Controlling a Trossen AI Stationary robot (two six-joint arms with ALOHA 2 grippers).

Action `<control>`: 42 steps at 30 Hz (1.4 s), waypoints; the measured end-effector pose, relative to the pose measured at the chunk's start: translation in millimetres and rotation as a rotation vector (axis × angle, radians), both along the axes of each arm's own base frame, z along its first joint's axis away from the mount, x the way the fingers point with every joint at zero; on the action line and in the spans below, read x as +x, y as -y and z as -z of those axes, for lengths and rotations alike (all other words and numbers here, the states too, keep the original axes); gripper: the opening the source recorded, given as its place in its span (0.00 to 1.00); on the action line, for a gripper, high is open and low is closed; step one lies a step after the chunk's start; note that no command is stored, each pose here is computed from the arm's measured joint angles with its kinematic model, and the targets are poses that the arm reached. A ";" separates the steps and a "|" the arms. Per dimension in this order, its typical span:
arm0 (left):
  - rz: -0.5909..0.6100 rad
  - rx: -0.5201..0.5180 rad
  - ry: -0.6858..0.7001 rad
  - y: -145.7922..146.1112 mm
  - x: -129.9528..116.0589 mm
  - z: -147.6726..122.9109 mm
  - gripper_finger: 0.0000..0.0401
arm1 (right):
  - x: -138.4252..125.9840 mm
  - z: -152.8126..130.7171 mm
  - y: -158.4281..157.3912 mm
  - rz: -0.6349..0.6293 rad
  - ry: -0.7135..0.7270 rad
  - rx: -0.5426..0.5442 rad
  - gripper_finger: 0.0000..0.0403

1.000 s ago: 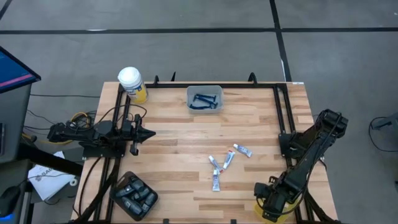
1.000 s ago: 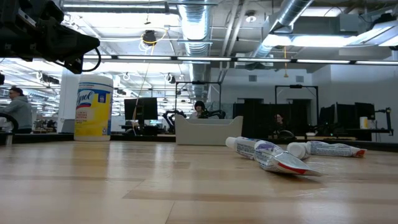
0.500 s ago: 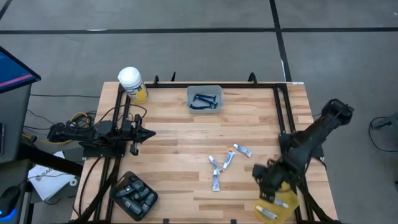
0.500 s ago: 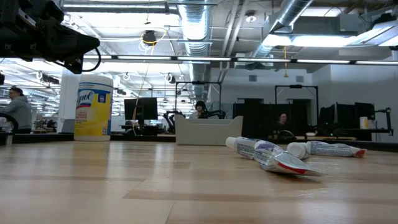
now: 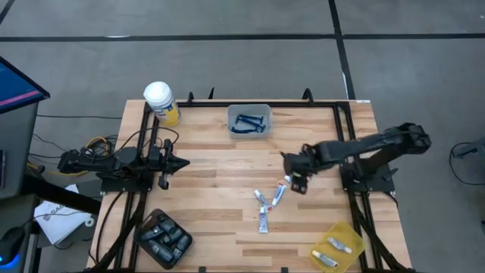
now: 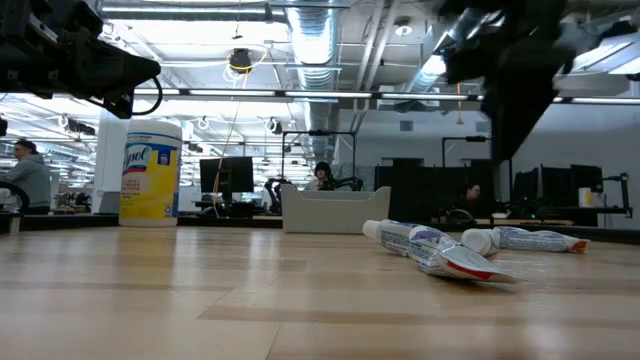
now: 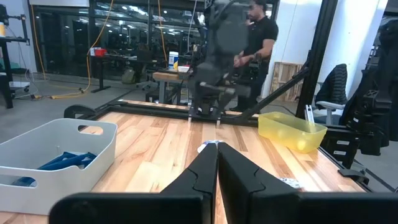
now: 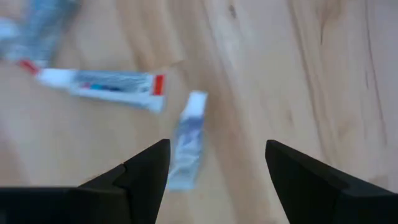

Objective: Pick & Place Travel size toiletries
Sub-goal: Put the white toothpaste into the yellow bin

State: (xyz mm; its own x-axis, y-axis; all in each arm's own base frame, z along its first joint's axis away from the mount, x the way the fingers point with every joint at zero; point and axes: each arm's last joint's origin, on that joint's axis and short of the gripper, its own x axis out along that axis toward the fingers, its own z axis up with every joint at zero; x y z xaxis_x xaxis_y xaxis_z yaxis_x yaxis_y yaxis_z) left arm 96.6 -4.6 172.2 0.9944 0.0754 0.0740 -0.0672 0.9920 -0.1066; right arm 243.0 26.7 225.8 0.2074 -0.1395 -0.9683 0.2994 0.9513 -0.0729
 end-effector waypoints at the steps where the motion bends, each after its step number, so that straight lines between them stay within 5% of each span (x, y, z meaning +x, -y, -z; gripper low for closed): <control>1: 0.000 0.000 0.000 0.0 0.0 -0.1 0.02 | 5.2 5.4 6.4 -0.010 -0.014 -0.005 0.63; 9: 0.000 0.000 0.000 0.0 0.0 -0.1 0.02 | 33.1 42.4 33.9 -0.048 -0.071 0.075 0.63; 26: 0.000 0.000 0.000 0.0 0.0 0.0 0.02 | 52.6 96.5 31.3 -0.053 -0.199 0.118 0.62; 30: 0.000 0.000 0.000 0.0 0.0 -0.1 0.02 | 52.4 96.1 31.1 -0.054 -0.196 0.119 0.51; 39: 0.000 0.000 0.000 0.0 0.0 -0.1 0.02 | 52.6 96.0 30.8 -0.064 -0.195 0.117 0.09; 42: 0.000 0.000 0.000 0.0 0.0 0.0 0.02 | 51.8 88.5 31.3 -0.080 -0.164 0.104 0.06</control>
State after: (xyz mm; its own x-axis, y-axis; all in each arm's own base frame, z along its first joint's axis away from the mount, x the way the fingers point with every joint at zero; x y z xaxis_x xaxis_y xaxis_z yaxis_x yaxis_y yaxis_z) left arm 96.6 -4.6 172.2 0.9944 0.0755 0.0740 -0.0673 0.9920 -0.1069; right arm 294.8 -4.6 137.4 0.0521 -0.0262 -0.9983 0.2144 0.9766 -0.0145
